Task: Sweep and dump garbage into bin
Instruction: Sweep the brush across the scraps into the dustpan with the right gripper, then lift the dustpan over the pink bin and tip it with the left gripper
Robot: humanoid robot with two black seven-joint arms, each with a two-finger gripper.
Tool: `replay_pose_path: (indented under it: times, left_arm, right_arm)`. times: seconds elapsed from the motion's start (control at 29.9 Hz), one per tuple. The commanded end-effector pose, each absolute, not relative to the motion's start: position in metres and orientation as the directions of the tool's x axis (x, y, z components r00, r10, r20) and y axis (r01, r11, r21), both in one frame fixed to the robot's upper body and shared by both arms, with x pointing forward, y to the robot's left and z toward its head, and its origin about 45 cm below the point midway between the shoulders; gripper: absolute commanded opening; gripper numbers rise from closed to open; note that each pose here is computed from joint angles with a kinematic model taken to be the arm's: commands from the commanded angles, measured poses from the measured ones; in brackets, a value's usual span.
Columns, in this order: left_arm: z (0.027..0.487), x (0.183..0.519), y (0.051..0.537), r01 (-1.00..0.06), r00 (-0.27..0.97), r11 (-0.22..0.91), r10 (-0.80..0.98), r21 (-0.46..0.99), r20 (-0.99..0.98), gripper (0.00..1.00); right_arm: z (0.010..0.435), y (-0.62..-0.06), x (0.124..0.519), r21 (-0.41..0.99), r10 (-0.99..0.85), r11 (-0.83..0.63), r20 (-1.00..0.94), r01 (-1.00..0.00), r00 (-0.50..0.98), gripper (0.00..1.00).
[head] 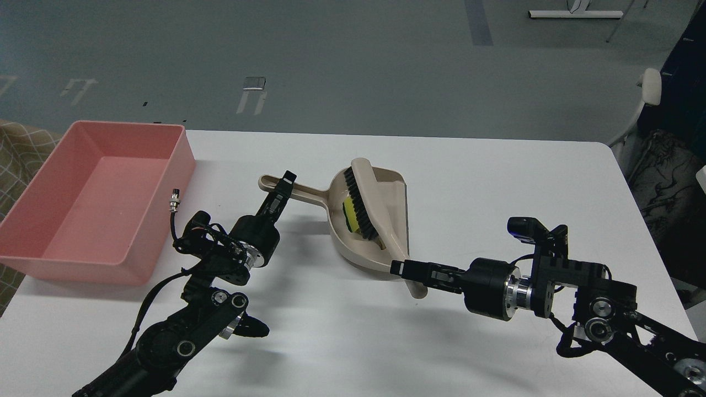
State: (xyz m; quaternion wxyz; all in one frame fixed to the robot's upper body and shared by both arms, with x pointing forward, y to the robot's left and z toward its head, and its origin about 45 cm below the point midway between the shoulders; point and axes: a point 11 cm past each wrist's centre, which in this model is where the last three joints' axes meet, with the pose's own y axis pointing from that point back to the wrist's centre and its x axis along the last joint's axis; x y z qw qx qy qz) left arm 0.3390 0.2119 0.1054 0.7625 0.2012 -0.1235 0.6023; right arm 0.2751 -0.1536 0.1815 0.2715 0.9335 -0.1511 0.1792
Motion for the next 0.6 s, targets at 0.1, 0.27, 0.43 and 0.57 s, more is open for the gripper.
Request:
replay_pose_path:
  times: [0.1,0.27,0.43,0.57]
  left_arm:
    - [0.105,0.34,0.215,-0.972,0.22,0.168,0.898,0.165,0.381,0.0]
    - [0.102,0.341,0.218,-0.972,0.178,0.13,0.951,0.194,0.254,0.0]
    - [0.108,0.346,0.224,-0.978,0.139,0.105,0.971,0.178,0.193,0.0]
    - [0.126,0.356,0.235,-0.988,0.087,0.068,0.988,0.141,0.13,0.0]
  right_arm:
    - [0.209,-0.174,0.299,0.415,-0.238,-0.782,0.49,-0.465,0.839,0.0]
    - [0.227,-0.201,0.315,0.391,-0.31,-0.751,0.502,-0.532,0.807,0.0]
    - [0.237,-0.245,0.327,0.41,-0.368,-0.69,0.511,-0.597,0.777,0.0]
    - [0.228,-0.292,0.327,0.481,-0.4,-0.606,0.504,-0.633,0.766,0.0]
